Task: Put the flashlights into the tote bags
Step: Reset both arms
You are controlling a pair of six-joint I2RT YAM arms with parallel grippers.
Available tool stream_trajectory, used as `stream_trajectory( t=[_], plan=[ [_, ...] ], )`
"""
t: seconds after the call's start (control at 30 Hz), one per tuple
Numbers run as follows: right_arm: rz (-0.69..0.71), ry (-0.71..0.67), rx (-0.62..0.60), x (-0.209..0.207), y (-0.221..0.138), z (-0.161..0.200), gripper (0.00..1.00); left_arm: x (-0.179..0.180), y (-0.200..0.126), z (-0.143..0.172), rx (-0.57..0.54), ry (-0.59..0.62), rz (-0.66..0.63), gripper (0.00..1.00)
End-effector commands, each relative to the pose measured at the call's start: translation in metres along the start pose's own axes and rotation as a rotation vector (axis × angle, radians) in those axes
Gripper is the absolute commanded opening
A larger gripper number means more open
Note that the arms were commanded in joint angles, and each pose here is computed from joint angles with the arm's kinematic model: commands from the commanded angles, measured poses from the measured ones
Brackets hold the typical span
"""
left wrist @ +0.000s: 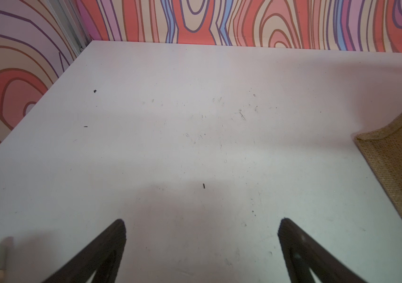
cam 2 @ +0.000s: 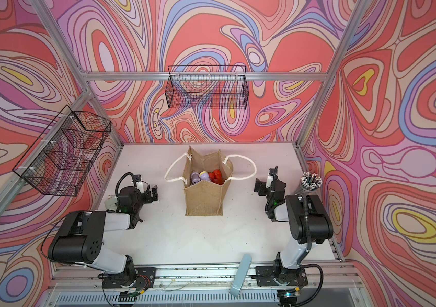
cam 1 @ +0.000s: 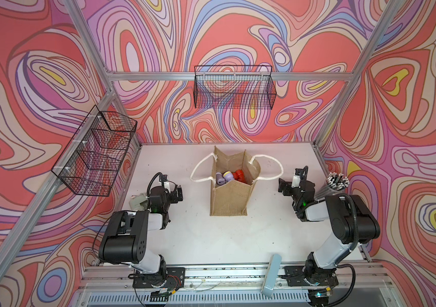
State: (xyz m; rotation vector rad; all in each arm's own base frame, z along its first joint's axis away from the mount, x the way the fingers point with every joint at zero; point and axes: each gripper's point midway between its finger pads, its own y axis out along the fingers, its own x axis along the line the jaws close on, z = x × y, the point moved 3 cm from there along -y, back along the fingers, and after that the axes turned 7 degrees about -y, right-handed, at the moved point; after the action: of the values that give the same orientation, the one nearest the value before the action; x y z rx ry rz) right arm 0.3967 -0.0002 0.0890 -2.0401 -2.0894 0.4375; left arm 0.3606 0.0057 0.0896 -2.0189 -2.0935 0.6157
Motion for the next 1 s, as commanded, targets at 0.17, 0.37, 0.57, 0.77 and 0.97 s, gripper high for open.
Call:
stream_trajectory(
  t=[0.17, 0.37, 0.57, 0.77, 0.97],
  plan=[
    [0.023, -0.025, -0.040, -0.0038, 0.0003, -0.0085, 0.98, -0.0042, 0.0019, -0.0090, -0.033, 0.025, 0.023, 1.00],
    [0.022, -0.024, -0.041, -0.0035, 0.0001, -0.0084, 0.98, -0.0041, 0.0010, -0.0096, -0.041, 0.024, 0.023, 1.00],
    [0.023, -0.025, -0.040, -0.0037, 0.0001, -0.0083, 0.98, -0.0040, 0.0010, -0.0095, -0.042, 0.023, 0.022, 1.00],
    [0.023, -0.025, -0.041, -0.0038, 0.0001, -0.0084, 0.98, -0.0039, 0.0010, -0.0096, -0.042, 0.023, 0.022, 1.00],
    [0.023, -0.025, -0.040, -0.0038, 0.0001, -0.0083, 0.98, -0.0040, 0.0009, -0.0097, -0.043, 0.024, 0.022, 1.00]
  ],
)
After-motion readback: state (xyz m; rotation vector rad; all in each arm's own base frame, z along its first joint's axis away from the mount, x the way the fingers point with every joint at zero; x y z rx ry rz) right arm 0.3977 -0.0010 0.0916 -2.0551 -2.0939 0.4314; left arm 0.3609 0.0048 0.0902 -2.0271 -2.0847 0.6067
